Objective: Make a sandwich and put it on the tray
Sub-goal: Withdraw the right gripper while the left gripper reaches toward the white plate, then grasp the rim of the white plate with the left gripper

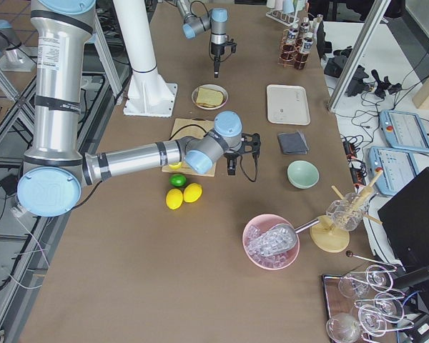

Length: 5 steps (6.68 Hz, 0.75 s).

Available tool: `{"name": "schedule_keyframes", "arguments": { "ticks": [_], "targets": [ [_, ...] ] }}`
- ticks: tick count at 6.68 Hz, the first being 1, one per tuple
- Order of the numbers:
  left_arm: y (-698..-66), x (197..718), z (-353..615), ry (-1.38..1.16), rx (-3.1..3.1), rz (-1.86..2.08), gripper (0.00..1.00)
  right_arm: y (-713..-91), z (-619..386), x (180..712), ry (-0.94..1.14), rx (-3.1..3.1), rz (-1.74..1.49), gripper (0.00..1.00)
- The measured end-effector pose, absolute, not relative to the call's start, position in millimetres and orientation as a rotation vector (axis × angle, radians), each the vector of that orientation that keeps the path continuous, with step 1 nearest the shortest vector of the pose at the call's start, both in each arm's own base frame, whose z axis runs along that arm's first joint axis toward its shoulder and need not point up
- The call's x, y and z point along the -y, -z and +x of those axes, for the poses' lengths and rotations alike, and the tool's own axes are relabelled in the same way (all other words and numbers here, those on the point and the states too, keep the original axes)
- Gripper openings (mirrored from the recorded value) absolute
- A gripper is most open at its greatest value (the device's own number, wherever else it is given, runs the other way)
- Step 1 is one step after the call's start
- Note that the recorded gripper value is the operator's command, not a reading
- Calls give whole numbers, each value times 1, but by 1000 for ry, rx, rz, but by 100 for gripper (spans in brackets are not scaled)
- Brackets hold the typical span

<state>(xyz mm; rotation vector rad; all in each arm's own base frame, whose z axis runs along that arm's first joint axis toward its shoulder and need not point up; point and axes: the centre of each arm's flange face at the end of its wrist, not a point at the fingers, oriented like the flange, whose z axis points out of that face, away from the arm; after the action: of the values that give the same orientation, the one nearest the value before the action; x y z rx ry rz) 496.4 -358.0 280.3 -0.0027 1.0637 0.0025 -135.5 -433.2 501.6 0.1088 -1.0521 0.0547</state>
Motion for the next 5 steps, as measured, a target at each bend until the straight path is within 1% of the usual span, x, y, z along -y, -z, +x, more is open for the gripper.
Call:
{"name": "schedule_keyframes", "arguments": {
  "ticks": [2,3,4,5],
  "targets": [
    [-283,342,518,-5,-1055,-6,51,-517,-114,425,-56,1042,115,100],
    [-286,336,525,-3,-1053,-14,51,-520,-110,423,-60,1040,115,100],
    [-290,333,531,-2,-1057,-14,43,-522,-107,422,-63,1038,115,100],
    [-292,331,535,-1,-1064,-17,6,-525,-104,420,-66,1035,113,100]
  ]
}}
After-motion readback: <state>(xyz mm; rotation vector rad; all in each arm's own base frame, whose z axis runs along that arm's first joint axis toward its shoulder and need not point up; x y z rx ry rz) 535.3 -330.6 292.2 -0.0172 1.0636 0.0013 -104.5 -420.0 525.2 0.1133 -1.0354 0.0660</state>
